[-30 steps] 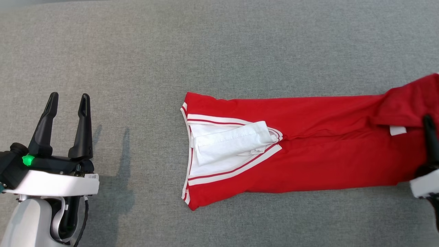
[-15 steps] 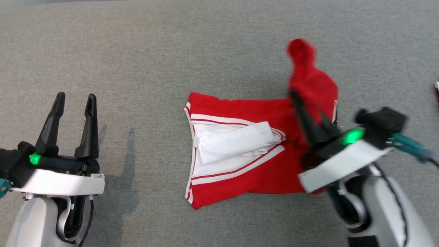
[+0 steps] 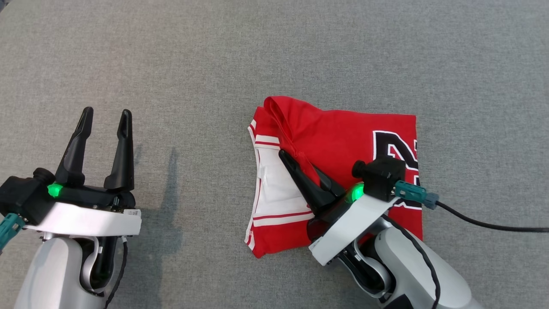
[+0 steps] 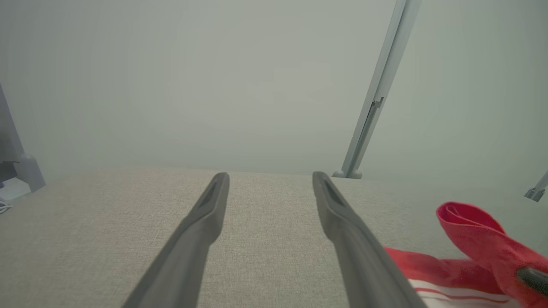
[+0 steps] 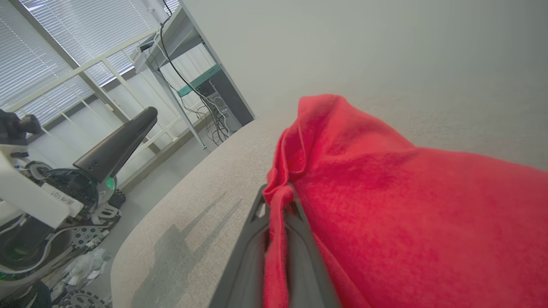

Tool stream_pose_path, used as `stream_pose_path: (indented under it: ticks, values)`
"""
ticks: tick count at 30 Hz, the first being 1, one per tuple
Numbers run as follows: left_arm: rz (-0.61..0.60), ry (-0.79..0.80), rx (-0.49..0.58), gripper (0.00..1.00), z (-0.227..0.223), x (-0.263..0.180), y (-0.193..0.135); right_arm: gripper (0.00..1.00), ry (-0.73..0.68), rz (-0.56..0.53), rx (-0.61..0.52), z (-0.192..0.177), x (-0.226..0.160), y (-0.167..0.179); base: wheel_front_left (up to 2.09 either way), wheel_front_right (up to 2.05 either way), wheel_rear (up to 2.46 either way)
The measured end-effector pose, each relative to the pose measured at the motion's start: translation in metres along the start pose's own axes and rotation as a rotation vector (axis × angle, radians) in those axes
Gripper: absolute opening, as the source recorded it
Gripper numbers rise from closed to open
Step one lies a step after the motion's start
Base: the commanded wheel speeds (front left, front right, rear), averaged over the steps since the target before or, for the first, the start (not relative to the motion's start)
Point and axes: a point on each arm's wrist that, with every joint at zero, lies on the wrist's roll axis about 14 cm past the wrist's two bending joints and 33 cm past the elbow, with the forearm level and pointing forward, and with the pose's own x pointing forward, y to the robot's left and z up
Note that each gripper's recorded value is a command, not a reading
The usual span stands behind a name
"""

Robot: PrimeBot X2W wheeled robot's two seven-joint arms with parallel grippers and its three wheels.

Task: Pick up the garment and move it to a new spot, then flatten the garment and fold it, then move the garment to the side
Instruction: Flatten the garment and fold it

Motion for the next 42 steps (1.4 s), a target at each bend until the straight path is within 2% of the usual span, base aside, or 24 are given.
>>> stream_pose_path:
  ticks: [4,5,6,7,14,20,27,34,38,42]
  values:
    - [-0.002,0.008,-0.003,1.0,-0.003,0.001,-0.001,0.0,0.01,0.017,0.019,-0.01,0.005,0.001,0.0,0.0,0.0]
    - [-0.003,0.01,-0.004,1.0,-0.004,0.001,-0.002,0.03,0.019,0.02,0.022,-0.014,0.006,0.002,0.0,0.0,0.0]
    - [-0.005,0.01,-0.004,1.0,-0.004,0.001,-0.002,0.42,0.025,0.026,0.025,-0.016,0.007,0.003,0.0,0.0,0.0]
    - [-0.006,0.011,-0.004,1.0,-0.005,0.002,-0.003,0.99,0.031,0.031,0.035,-0.019,0.008,0.004,0.0,0.0,0.0]
    - [-0.016,0.012,-0.008,1.0,-0.006,0.005,-0.006,1.0,-0.006,0.066,0.057,-0.013,0.013,0.014,0.0,0.0,0.0]
    - [-0.026,0.006,-0.008,1.0,-0.005,0.008,-0.01,1.0,-0.162,0.026,0.008,0.037,0.011,0.0,0.0,0.0,0.0]
    - [-0.021,-0.004,0.009,1.0,-0.001,0.007,-0.008,1.0,-0.343,-0.185,-0.16,0.101,-0.039,-0.062,0.0,0.0,0.0]
    - [-0.01,-0.008,0.026,1.0,0.002,-0.001,-0.007,1.0,-0.331,-0.457,-0.363,0.13,-0.118,-0.122,0.0,0.0,0.0]
    - [-0.004,-0.008,0.033,1.0,0.004,-0.01,-0.007,1.0,-0.315,-0.555,-0.409,0.135,-0.152,-0.135,0.0,0.0,0.0]
    - [-0.005,-0.009,0.035,1.0,0.006,-0.021,-0.011,1.0,-0.299,-0.591,-0.412,0.134,-0.17,-0.131,0.0,0.0,0.0]
